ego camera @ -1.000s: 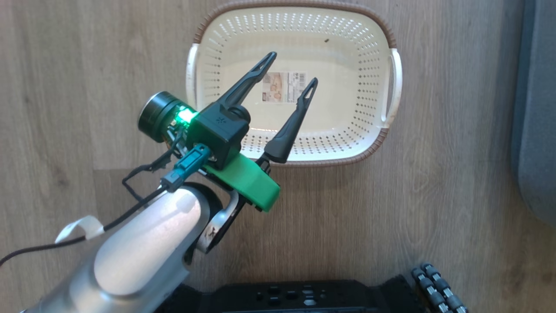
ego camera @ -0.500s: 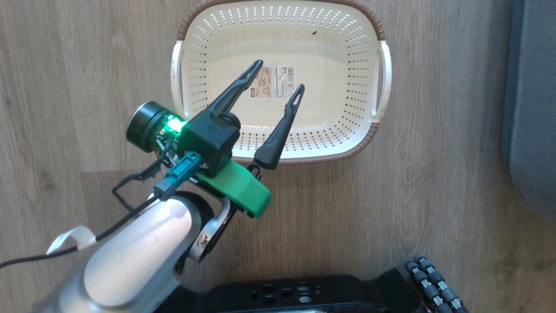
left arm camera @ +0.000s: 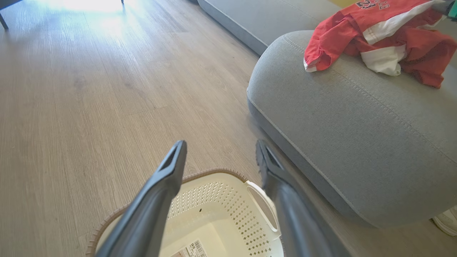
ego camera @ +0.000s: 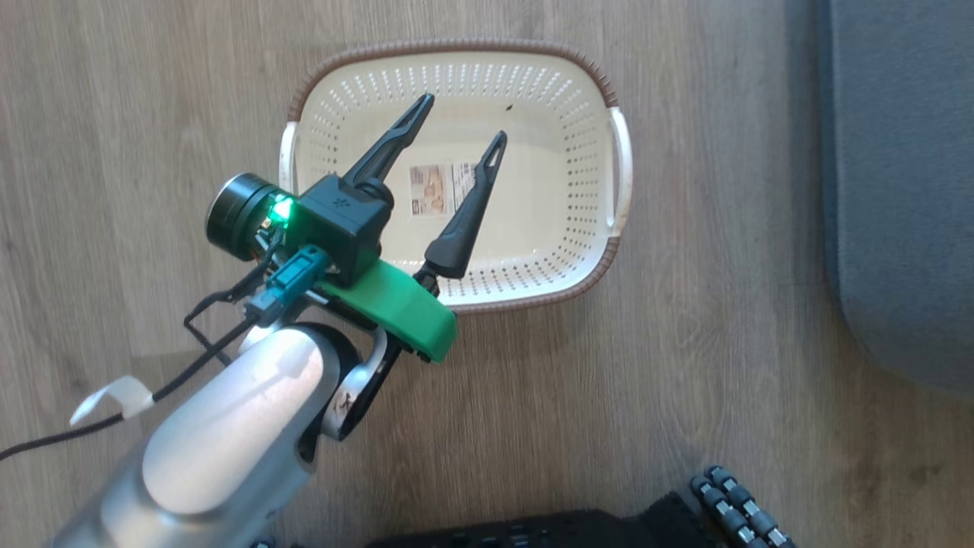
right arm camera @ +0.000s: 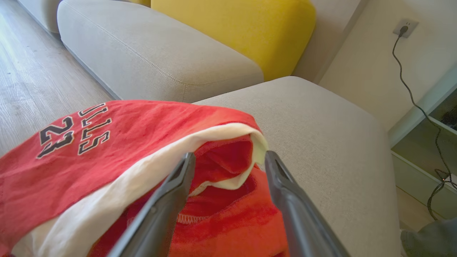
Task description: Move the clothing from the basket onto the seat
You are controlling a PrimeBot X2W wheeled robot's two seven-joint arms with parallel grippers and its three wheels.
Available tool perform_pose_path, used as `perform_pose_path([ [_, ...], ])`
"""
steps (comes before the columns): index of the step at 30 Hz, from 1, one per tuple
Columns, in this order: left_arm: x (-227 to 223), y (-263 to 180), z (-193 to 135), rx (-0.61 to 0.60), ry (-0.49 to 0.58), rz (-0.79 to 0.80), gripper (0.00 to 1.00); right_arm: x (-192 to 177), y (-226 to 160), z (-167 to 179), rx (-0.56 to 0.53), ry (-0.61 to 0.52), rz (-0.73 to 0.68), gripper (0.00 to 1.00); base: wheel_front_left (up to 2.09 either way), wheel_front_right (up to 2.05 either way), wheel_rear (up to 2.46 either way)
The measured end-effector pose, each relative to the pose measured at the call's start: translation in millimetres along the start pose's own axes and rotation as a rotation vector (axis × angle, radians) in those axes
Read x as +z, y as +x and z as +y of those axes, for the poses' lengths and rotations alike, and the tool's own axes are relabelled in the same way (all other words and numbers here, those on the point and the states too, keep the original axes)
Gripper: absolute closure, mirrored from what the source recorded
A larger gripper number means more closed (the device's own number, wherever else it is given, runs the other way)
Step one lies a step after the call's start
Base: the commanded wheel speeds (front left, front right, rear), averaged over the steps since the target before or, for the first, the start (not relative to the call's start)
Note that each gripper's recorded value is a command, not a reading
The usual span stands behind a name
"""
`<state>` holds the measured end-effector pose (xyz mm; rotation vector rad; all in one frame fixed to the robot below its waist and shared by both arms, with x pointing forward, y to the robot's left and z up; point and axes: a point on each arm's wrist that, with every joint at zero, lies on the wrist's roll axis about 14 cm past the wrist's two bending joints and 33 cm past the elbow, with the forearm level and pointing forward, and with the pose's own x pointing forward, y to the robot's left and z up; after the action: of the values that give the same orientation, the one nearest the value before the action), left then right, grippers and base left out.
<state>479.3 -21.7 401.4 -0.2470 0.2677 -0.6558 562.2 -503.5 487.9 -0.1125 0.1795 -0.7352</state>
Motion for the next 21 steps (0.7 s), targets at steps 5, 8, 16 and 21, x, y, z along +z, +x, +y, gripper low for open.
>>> perform_pose_path([
  [5,16.6,-2.0,-5.2,0.006,0.001,-0.046,0.0,4.0,-24.7,13.3,0.126,-0.096,-0.036,0.0,0.0,0.0,0.0],
  [8,29.8,-7.7,-7.3,0.022,0.001,-0.083,0.0,22.7,-44.6,17.1,0.191,-0.093,-0.118,0.0,0.0,0.0,0.0],
  [16,53.0,-42.0,-2.4,0.114,0.016,-0.145,0.0,66.7,-113.5,44.7,0.383,-0.021,-0.303,0.0,0.0,0.0,0.0],
  [21,64.4,-75.8,20.9,0.242,0.024,-0.18,0.0,63.0,-167.5,88.7,0.534,0.051,-0.34,0.0,0.0,0.0,0.0],
])
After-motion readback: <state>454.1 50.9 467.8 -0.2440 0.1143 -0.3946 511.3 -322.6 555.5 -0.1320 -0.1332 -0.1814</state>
